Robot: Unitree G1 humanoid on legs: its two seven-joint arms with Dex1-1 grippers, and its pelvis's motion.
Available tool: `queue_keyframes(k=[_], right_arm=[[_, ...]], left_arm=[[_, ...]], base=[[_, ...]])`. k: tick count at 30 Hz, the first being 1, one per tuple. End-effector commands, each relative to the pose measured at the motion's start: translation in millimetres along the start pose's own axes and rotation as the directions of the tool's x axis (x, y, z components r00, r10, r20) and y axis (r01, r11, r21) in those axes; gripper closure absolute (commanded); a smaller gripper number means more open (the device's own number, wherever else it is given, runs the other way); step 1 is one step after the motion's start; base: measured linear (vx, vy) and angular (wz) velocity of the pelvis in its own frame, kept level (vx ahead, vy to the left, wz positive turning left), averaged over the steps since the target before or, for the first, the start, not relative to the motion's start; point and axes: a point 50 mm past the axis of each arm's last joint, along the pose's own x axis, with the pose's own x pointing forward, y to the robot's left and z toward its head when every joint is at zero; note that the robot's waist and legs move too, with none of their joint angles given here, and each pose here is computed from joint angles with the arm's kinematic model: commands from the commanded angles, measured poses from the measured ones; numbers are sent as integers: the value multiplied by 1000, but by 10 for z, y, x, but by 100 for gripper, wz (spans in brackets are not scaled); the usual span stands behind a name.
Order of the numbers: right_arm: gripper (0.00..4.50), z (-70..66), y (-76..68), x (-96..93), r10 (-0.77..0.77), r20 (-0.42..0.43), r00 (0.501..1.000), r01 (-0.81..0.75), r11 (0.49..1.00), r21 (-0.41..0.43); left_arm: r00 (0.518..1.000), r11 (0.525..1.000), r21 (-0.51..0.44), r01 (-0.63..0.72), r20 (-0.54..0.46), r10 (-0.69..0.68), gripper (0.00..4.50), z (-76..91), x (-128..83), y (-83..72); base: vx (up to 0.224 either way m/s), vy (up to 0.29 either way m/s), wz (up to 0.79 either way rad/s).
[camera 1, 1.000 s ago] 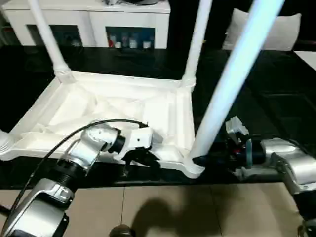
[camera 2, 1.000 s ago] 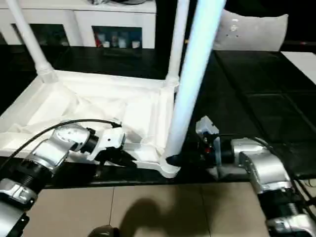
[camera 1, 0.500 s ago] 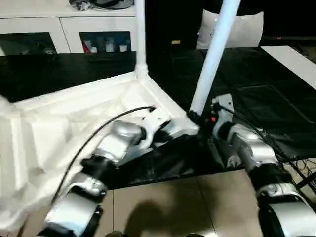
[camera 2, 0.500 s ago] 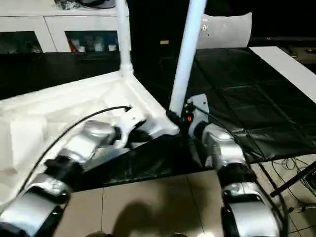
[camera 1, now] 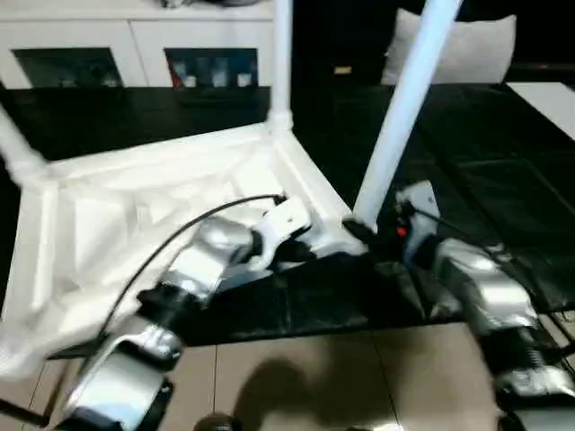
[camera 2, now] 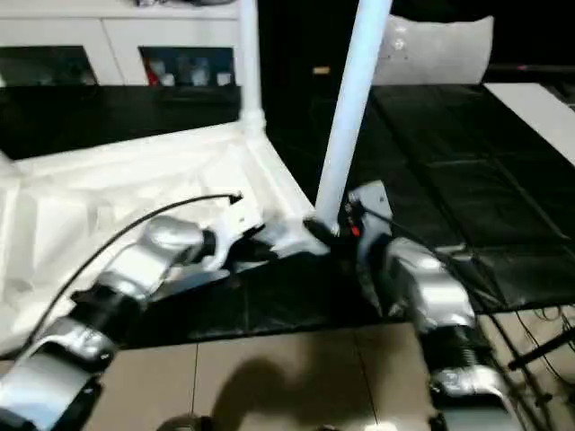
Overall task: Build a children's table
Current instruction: Rotate leg to tighten
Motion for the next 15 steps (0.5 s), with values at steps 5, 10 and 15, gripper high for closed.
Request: queue_keyframes(k=[5,10,15], right_arm=[[53,90,24,-257,207,-113,972,-220,968,-122],[53,137,75,-373,342,-166,925,-365,921,-137],[70,132,146,-409,449,-211,868,-477,873,-105]], left_arm=[[986,976,138,167,-9,-167,450,-31,-157,-52],[956,935,199,292,-54,-287,450,-102,-301,-83],[929,895,249,370,-107,-354,450,-130,-379,-102]], base=[[0,0,0],[0,0,0],[0,0,0]])
